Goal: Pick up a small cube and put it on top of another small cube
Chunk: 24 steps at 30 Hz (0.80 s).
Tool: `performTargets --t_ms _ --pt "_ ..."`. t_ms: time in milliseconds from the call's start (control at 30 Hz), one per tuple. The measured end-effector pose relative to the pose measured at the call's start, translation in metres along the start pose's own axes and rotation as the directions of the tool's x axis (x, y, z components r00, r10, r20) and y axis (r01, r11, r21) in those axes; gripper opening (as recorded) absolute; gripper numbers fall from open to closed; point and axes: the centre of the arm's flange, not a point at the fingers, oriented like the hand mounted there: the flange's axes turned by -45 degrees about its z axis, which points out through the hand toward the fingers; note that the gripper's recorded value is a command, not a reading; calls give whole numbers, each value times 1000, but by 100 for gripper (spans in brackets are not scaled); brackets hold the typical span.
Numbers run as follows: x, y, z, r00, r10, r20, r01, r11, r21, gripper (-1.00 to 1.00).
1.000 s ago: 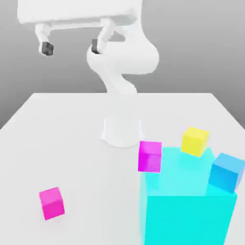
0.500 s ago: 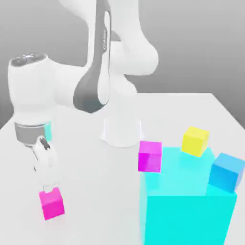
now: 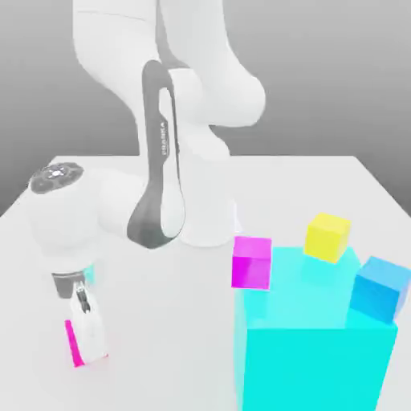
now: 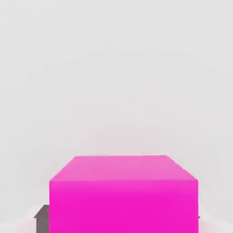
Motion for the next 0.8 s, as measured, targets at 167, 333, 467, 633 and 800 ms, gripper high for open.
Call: performTargets --t_ms 167,333,467,633,800 --pt "-8 -33 -42 985 -172 -7 172 985 2 -100" --pt "-31 -120 -78 821 -570 -28 570 822 -18 -100" --pt "-65 -188 -116 577 -816 -42 814 578 -57 -100" --pt "-156 -266 -191 414 -909 -47 906 416 -79 -100" --pt "-271 -294 -263 488 -872 -35 871 489 -36 -100"
